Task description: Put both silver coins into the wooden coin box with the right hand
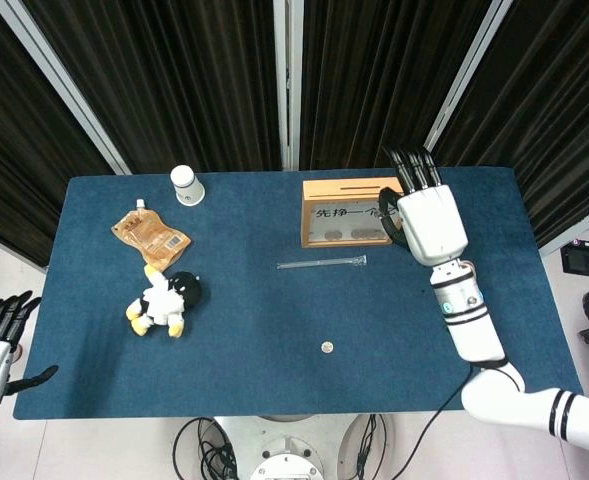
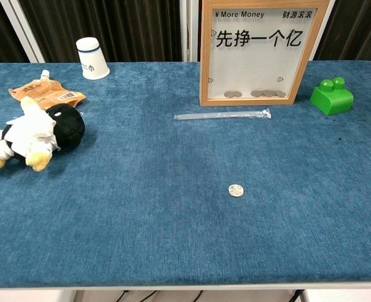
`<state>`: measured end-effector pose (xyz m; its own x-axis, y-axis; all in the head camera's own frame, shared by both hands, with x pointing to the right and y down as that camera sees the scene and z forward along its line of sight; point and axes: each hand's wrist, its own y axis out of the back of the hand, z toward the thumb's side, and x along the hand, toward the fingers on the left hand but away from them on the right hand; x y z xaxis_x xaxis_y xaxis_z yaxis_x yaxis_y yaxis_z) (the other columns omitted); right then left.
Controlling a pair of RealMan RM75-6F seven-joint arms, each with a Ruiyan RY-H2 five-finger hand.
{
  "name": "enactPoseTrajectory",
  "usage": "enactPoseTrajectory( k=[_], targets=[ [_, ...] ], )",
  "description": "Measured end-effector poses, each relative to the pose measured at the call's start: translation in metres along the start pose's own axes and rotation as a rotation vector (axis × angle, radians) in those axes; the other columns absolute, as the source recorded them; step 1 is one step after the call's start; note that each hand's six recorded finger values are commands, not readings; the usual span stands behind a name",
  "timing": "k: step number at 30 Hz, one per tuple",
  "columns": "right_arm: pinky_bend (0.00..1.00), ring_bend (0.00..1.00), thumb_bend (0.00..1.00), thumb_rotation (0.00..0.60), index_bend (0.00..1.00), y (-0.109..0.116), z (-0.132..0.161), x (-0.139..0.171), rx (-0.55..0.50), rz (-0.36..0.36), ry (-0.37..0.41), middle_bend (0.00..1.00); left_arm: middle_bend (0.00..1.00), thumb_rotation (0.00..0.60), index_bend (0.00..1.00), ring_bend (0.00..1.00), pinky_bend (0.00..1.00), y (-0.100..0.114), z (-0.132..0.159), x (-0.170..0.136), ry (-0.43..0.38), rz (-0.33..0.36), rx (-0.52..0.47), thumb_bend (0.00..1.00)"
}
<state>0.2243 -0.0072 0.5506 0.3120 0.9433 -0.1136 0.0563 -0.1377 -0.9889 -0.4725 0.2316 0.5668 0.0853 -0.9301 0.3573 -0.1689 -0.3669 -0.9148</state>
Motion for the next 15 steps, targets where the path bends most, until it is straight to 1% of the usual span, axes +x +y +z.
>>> enactPoseTrajectory(
  k=[6,11,15],
  targets=[
    [0.0,0.0,0.37,0.6,0.79,-0.002,0.002,-0.044,0.046,0.076,-0.089,0.04,0.01,0.6,0.06,0.0,0.0,0.002,-0.005,-0.002,0.006,-0.004,-0.004,0.08],
    [0.0,0.0,0.37,0.6,0.79,-0.009,0.001,-0.067,0.064,0.15,-0.171,0.04,0.01,0.6,0.06,0.0,0.0,0.004,-0.009,-0.001,0.011,0.001,-0.007,0.09],
    [0.0,0.0,0.36,0.6,0.8,-0.018,-0.003,-0.081,0.06,0.218,-0.258,0.05,0.01,0.6,0.06,0.0,0.0,0.005,-0.01,0.0,0.011,-0.003,-0.007,0.08]
  ],
)
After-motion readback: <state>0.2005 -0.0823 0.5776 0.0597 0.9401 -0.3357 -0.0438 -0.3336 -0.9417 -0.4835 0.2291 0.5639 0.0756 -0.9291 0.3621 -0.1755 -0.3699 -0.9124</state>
